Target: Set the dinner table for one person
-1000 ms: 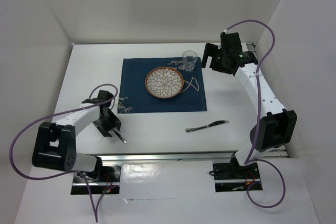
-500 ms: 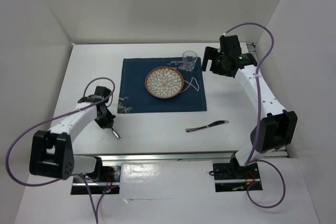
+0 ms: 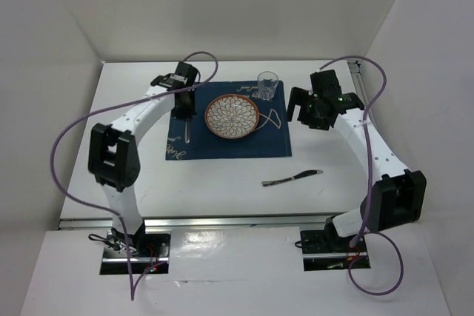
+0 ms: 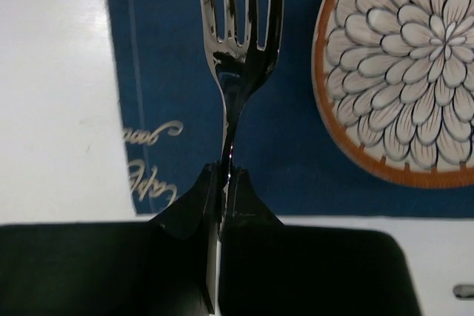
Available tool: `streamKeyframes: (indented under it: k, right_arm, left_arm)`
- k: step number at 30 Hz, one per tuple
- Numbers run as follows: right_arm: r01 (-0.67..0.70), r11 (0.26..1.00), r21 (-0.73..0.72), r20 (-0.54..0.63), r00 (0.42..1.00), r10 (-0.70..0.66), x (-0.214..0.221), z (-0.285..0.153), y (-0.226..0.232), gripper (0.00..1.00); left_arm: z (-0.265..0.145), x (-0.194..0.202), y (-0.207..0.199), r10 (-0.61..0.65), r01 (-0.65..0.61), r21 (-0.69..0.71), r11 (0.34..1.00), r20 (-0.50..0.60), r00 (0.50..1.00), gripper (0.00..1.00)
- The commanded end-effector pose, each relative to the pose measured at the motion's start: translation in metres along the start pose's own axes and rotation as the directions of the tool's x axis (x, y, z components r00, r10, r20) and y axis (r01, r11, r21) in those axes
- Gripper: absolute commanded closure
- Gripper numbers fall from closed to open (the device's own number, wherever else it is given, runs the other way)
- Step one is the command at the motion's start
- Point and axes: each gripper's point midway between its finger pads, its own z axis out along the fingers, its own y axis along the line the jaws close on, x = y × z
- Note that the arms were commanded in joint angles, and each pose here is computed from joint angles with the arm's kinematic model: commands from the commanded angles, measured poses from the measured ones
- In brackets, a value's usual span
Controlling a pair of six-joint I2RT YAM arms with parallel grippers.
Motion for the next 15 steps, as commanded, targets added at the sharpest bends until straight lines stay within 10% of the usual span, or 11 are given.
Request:
streamKeyframes:
  k: [1, 15]
  right_arm:
    - [-0.056, 0.998, 0.03, -0.013, 0.998, 0.056, 0.02, -0.015, -0.005, 0.0]
    - [-0.315, 0.923, 0.221, -0.09, 0.936, 0.341, 0.112, -0.007, -0.036, 0.0]
  left_arm:
    - [0.022, 0.007, -0.001, 0.131, -0.137, -0.046, 0.989, -0.113, 0.985, 1.0]
    - [0.096, 0.013, -0.015, 0.135, -0.16, -0.078, 0.984, -0.259, 0.956, 1.0]
